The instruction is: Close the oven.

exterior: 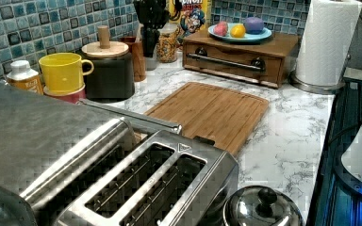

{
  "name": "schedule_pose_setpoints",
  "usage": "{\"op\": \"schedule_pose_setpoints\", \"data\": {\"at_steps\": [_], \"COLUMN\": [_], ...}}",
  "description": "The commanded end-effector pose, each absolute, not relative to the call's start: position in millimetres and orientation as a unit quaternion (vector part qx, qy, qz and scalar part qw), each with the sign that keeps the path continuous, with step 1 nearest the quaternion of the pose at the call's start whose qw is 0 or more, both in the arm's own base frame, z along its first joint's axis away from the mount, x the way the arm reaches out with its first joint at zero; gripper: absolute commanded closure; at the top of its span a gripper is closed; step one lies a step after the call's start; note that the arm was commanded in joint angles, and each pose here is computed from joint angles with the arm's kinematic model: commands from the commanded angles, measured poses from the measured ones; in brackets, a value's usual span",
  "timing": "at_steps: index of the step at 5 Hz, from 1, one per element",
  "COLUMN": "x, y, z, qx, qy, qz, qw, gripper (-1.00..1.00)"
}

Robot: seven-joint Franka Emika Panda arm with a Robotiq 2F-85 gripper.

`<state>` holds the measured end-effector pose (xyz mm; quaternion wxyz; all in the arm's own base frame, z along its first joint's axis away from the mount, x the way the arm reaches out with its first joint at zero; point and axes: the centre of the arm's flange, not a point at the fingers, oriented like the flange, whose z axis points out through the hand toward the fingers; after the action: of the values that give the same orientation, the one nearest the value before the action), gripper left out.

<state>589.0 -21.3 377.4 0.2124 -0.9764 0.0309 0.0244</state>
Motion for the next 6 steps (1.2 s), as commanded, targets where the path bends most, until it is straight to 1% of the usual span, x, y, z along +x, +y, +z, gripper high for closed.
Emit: {"op": "schedule_pose_setpoints", "data": {"at_steps": [1,2,3,4,5,6], "x": [602,613,618,630,633,634], "y": [-18,-13,-9,-2,0,6], "z": [391,356,334,311,310,304], "qx": [-0.956,-0.955,-0.957,-0.956,-0.954,-0.950], "qy": [-0.054,-0.050,-0.038,-0.040,-0.034,-0.036], "qz": [-0.046,-0.022,-0.016,0.010,-0.010,-0.015], "qw": [0.285,0.291,0.288,0.291,0.298,0.310], "gripper": [1.00,1.00,1.00,1.00,1.00,1.00]}}
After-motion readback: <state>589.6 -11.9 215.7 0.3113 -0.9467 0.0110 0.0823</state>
